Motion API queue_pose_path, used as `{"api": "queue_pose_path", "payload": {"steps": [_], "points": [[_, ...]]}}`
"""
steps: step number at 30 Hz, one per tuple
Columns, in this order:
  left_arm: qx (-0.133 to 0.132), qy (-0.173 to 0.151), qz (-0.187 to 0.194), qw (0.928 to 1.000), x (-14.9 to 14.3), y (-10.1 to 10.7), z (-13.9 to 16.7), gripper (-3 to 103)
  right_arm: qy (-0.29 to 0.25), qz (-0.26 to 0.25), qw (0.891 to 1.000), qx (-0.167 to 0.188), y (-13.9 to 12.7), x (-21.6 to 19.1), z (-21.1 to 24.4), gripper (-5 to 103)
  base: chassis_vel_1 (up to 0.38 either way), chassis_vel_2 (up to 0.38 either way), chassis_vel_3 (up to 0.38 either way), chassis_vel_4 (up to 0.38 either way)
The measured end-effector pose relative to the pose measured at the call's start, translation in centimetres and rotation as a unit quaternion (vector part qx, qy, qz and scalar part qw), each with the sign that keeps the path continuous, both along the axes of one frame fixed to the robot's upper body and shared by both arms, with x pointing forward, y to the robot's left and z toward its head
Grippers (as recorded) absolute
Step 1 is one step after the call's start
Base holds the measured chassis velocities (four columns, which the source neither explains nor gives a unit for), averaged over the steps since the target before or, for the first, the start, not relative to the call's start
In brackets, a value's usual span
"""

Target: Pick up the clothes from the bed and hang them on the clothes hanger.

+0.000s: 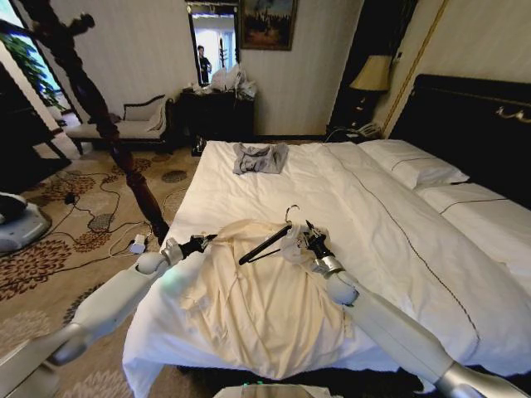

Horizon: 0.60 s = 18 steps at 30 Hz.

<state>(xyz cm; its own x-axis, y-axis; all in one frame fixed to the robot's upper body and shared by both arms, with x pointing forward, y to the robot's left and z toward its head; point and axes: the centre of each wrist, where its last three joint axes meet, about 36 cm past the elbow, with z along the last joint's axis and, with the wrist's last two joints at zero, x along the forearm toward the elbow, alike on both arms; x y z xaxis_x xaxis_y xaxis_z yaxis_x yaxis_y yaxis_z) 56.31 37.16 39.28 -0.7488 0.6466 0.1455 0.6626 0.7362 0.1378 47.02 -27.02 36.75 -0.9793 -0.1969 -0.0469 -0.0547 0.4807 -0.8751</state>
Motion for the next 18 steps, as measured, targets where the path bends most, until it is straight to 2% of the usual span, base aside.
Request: {"api": "queue_pose_path", "payload": {"steps": [1,2,5,6,8,11,18], "points": [[-0.020,-0.003,0.006,0.9998,-0.2,-0.5,1.0,0,-0.002,-0.002,1.000,0.001,0.1,0.1,0.2,22,0.000,0.000,0.000,0.000],[-0.020,-0.003,0.006,0.9998,-0.2,-0.5,1.0,0,-0.002,-0.002,1.000,0.001,0.1,0.1,0.2,22,0.000,0.000,0.000,0.000],[-0.066,-0.010,0.014,0.9977,-1.0,-1.7,3.7,0,-0.007,-0.011,1.000,0.005,0.2,0.8,1.1,22,0.000,0.000,0.000,0.000],[-0.066,-0.010,0.014,0.9977,-1.0,-1.7,3.7,0,-0.007,-0.011,1.000,0.005,0.2,0.8,1.1,22,0.000,0.000,0.000,0.000],[-0.089,-0.012,0.015,0.9959,-1.6,-2.4,5.4,0,-0.009,-0.018,1.000,0.006,0.3,1.4,1.6,22,0.000,0.000,0.000,0.000],[-0.109,-0.014,0.021,0.9937,-2.3,-3.6,7.4,0,-0.012,-0.023,1.000,0.005,0.6,2.1,2.4,22,0.000,0.000,0.000,0.000],[-0.140,-0.007,0.033,0.9895,-3.7,-5.9,10.6,0,-0.006,-0.043,0.999,0.004,0.9,3.3,3.5,22,0.000,0.000,0.000,0.000]]}}
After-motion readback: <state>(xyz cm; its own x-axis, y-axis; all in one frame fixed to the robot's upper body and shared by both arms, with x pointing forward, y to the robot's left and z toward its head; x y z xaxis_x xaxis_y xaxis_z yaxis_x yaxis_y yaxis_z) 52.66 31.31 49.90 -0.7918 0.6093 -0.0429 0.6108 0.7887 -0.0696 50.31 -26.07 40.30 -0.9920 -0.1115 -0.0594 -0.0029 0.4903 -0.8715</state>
